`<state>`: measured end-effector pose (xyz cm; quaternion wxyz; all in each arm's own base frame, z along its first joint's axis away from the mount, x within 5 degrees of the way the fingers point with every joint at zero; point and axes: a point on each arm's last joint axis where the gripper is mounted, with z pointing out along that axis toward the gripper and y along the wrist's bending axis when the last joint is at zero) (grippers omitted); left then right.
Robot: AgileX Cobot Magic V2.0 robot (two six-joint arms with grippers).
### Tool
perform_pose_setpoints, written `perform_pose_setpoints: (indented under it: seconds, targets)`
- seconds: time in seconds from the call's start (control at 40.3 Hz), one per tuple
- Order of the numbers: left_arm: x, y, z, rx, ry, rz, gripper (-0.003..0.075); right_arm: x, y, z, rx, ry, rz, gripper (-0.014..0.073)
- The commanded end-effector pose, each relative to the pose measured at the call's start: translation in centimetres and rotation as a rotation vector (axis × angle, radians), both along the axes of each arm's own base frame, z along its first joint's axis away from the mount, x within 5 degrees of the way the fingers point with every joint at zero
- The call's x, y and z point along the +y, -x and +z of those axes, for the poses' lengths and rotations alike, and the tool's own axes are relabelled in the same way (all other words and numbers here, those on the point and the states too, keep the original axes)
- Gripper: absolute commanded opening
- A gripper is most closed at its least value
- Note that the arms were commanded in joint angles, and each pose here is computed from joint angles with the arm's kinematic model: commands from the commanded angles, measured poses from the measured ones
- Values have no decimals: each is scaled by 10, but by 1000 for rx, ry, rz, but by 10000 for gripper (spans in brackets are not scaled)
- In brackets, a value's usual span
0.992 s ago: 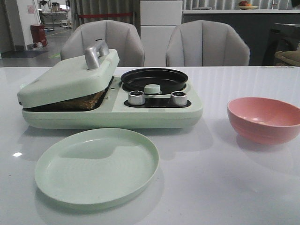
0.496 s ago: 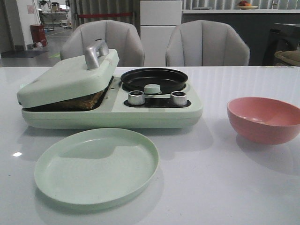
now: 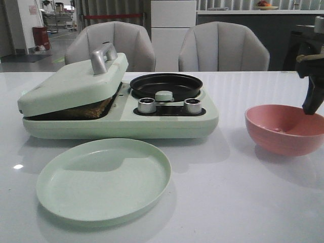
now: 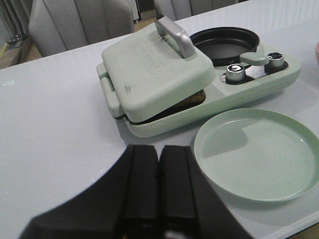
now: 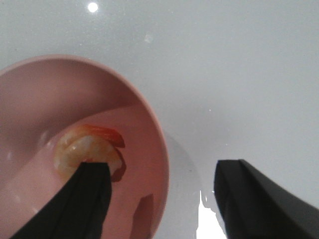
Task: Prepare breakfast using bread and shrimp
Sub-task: 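Grasp the rim of the pink bowl with the right gripper, then lift the pink bowl and carry it over the round pan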
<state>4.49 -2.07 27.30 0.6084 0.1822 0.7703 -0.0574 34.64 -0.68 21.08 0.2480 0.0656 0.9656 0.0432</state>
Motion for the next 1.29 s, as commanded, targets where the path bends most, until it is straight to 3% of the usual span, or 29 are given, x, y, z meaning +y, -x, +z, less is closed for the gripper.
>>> perform_pose_setpoints:
  seconds: [0.0,0.322,0.471,0.595,0.893,1.265]
  targets:
    - [0,-1,16,-90,49,9,32,-3,-15,15,-83,14,6,519]
    - [0,-1,16,-90,49,9,32,-4,-32,-5,-40,17,10,205]
    - [0,-1,16,-90,49,9,32,-4,-39,9,-78,20,14,115]
    - [0,-1,16,-90,49,9,32,-2,-46,36,-157,41,47,50]
    - [0,-1,16,-90,49,9,32,37,-60,105,-386,40,141,3]
    - [0,-1,16,-90,49,9,32,105,-70,143,-796,-84,186,-32]
